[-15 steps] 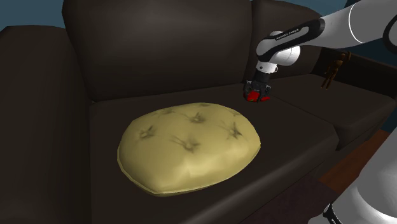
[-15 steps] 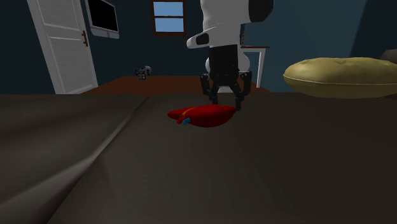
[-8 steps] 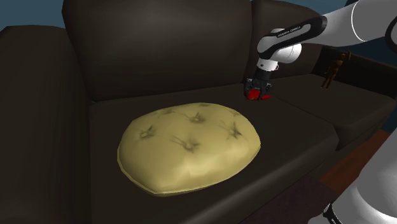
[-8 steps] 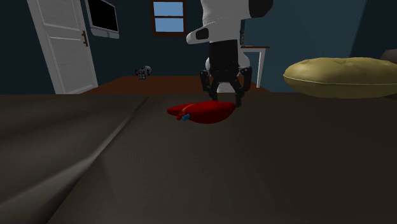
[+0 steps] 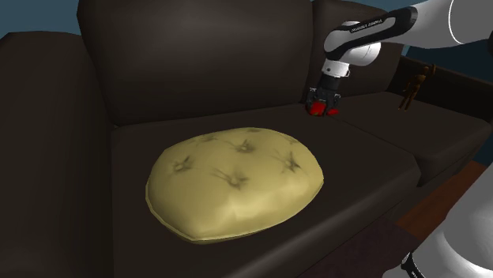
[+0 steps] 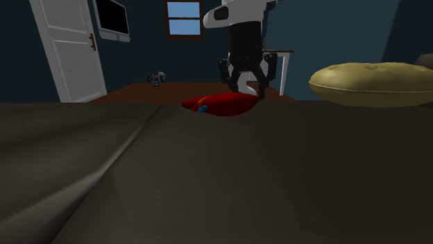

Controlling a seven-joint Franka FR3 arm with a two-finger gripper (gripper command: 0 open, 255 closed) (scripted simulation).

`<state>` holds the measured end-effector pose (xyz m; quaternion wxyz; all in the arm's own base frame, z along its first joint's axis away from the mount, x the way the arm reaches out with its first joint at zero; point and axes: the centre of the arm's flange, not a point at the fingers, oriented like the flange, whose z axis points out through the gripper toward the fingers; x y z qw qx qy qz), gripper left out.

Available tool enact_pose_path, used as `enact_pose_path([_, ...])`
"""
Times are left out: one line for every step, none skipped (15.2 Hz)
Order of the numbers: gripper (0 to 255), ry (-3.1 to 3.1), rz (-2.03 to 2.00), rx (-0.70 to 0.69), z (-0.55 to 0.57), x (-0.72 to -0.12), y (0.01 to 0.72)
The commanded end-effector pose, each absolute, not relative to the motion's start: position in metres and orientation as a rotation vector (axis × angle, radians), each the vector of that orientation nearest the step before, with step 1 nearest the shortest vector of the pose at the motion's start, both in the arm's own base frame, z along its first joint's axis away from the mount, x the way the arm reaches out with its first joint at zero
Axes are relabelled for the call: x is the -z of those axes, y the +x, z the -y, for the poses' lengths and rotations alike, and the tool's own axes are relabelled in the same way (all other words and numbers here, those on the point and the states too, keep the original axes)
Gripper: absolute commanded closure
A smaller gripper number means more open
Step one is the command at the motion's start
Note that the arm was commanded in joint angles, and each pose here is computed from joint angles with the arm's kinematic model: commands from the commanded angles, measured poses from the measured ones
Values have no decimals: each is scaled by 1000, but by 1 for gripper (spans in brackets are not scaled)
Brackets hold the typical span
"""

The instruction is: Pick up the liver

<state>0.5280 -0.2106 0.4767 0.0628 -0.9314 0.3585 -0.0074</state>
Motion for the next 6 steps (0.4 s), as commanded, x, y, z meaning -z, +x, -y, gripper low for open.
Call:
enact_pose_path([255,-2815,-1083,23,211,-486,529])
enact_pose_path([255,-2815,-1083,23,211,-491,529])
enact_pose_path([255,-2815,-1083,23,211,-497,529])
enact_pose_path([255,-2815,-1083,23,211,-502,529])
enact_pose_path([255,-2815,-1083,23,211,-503,529])
enact_pose_path([255,-2815,-1083,23,211,-503,529])
